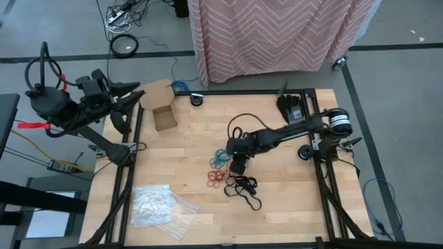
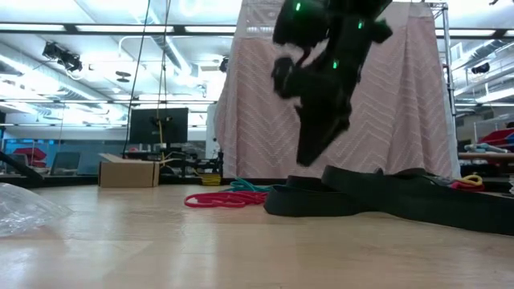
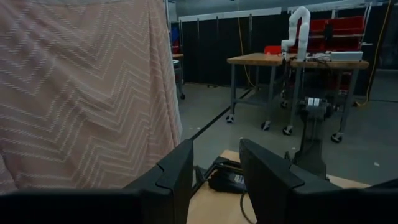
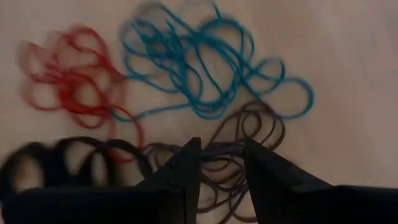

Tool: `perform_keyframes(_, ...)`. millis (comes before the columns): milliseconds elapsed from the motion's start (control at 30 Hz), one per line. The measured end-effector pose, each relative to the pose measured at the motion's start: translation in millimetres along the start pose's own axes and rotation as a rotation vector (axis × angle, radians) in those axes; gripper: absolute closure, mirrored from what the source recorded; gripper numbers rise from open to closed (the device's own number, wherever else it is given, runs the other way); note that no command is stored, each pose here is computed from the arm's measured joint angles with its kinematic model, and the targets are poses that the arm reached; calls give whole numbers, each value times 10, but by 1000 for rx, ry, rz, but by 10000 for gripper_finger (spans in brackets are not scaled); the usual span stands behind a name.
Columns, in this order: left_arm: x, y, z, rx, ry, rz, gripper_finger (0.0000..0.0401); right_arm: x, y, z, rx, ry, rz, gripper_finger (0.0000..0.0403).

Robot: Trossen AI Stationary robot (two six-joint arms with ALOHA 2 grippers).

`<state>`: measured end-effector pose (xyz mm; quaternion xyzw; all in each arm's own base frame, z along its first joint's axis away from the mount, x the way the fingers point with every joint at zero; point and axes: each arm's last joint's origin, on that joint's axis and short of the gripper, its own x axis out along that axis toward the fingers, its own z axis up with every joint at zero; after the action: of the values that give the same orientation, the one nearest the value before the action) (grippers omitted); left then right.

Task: Sort rubber bands
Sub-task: Put the black rubber band into the transparent zip bag

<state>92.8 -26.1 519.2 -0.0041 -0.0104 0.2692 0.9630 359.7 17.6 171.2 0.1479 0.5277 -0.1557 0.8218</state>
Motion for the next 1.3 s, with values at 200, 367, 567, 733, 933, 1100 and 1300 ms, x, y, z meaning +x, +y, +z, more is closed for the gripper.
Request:
perform_keyframes(200,1,-1,-1,1,0,0,260,239,-18,-68,120,56,-67,304)
perform_keyframes(367,-1,1,0,1,0,0,260,189,-13,-54,172,46,-49,388)
perform_keyframes(567,0,0,-17,19,10,0,260,-491,34,77,209,-102,53,402)
perform_keyframes(733,-1,1,-24,27,14,-1,260,-1092,-54,81,256,-234,73,403)
perform_keyframes(933,0,0,-25,27,14,0,260,-1339,-114,-2,270,-259,55,403)
perform_keyframes(1100,0,2,-24,21,14,6,260,-826,-52,-62,69,-81,26,388)
perform_keyframes(1300,1,2,-28,5,16,14,260,-200,-44,-49,39,42,51,301)
